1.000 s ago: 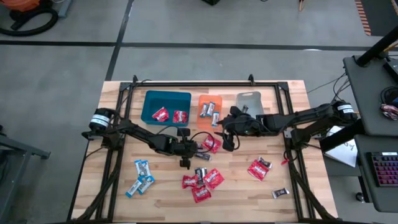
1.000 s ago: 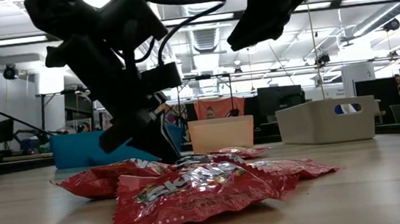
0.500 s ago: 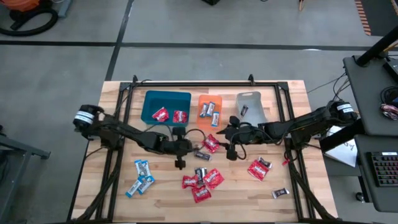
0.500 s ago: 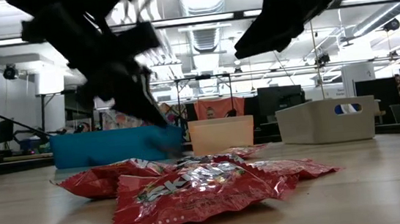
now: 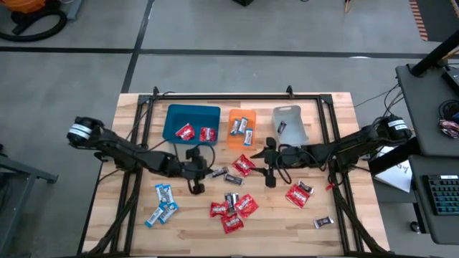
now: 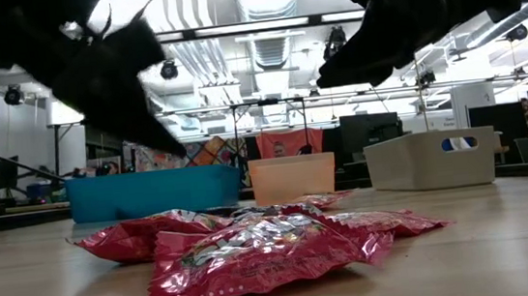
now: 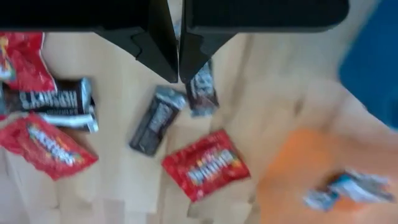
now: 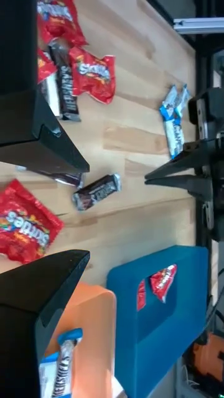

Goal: Sort candy
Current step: Put the brown chocolate bar into the gray bin

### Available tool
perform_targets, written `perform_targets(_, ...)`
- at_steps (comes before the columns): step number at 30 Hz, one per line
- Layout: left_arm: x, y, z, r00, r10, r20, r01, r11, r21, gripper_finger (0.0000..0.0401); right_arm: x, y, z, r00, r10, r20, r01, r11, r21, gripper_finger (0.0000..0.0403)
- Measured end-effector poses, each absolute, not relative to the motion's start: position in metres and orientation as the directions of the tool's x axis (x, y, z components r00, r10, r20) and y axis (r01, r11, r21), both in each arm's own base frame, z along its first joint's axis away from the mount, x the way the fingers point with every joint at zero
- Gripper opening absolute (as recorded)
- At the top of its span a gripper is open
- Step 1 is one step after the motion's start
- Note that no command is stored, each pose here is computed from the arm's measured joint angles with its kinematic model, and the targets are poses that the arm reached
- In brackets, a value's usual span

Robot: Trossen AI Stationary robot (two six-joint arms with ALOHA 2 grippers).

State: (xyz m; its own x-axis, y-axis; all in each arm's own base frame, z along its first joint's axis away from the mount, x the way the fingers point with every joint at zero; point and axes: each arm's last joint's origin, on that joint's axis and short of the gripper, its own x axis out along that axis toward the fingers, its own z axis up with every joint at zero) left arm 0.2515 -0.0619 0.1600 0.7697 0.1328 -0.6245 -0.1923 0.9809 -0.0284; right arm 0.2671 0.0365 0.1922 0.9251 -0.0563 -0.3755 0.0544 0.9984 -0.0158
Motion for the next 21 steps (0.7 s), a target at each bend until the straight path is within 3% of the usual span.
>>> perform_targets(6,0.25,-0.062,0.131,0.827,0.122,-0.548,-0.211,0.972,-0.104,0.0031,0.267,0.036,0.192,0.925,-0.064,-0.375,0.062,0.998,-0.017,0.0206)
perform_targets(17,0.267,-0.065,0.09,0.751,0.231,-0.618,-0.314,0.949,-0.026,0.0165,0.267,0.036,0.191,0.924,-0.064,-0.377,0.064,0.998,-0.014,0.0206)
perform_targets(21,0.271,-0.066,0.08,0.736,0.254,-0.628,-0.329,0.944,-0.004,0.0197,0.267,0.036,0.191,0.924,-0.064,-0.378,0.067,0.998,-0.005,0.0206)
